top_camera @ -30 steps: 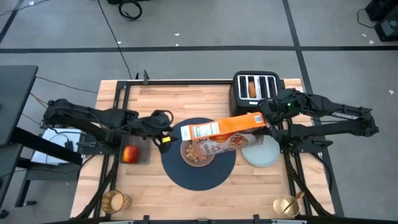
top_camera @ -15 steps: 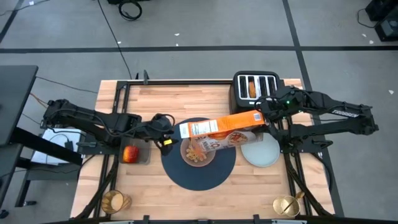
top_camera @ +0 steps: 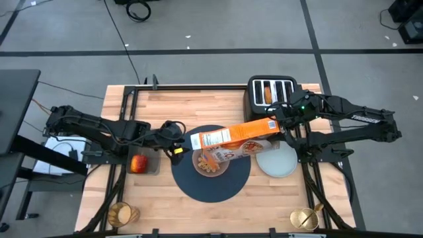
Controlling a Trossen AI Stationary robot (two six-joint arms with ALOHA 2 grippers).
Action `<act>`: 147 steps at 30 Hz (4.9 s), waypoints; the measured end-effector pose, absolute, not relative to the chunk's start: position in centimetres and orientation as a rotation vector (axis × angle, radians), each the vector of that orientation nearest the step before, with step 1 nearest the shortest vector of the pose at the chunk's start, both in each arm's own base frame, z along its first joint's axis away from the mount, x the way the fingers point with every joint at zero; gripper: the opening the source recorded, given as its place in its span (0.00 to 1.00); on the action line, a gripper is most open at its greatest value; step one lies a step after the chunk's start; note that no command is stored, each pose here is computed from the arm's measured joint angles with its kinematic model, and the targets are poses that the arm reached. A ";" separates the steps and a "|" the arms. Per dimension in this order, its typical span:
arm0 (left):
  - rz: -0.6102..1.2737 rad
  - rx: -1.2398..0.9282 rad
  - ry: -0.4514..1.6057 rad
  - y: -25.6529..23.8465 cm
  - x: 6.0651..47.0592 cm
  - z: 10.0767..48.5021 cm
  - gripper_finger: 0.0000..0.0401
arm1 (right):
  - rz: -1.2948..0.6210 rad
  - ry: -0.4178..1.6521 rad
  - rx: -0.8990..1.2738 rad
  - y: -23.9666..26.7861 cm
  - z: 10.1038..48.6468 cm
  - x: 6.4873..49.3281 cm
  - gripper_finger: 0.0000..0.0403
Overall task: Arrange a breakfast setting
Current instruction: Pour the cereal from the orange cereal box into the orange bowl
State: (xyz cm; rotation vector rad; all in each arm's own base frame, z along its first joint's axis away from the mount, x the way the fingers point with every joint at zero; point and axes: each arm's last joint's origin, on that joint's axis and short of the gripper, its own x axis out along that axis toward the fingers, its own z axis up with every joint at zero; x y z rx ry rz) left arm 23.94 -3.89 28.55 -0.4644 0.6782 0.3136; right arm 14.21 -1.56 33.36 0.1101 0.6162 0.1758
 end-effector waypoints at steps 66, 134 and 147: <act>0.331 -0.517 0.670 -3.9 24.0 28.6 0.60 | 0.225 0.611 0.025 -1.4 36.0 14.0 0.72; 0.128 -0.780 0.261 -4.3 20.0 35.2 0.46 | 0.179 0.353 0.158 -0.8 30.8 10.5 0.72; 0.094 -0.848 0.088 -4.4 20.4 36.8 0.46 | 0.180 0.212 0.170 -0.4 29.4 8.3 0.72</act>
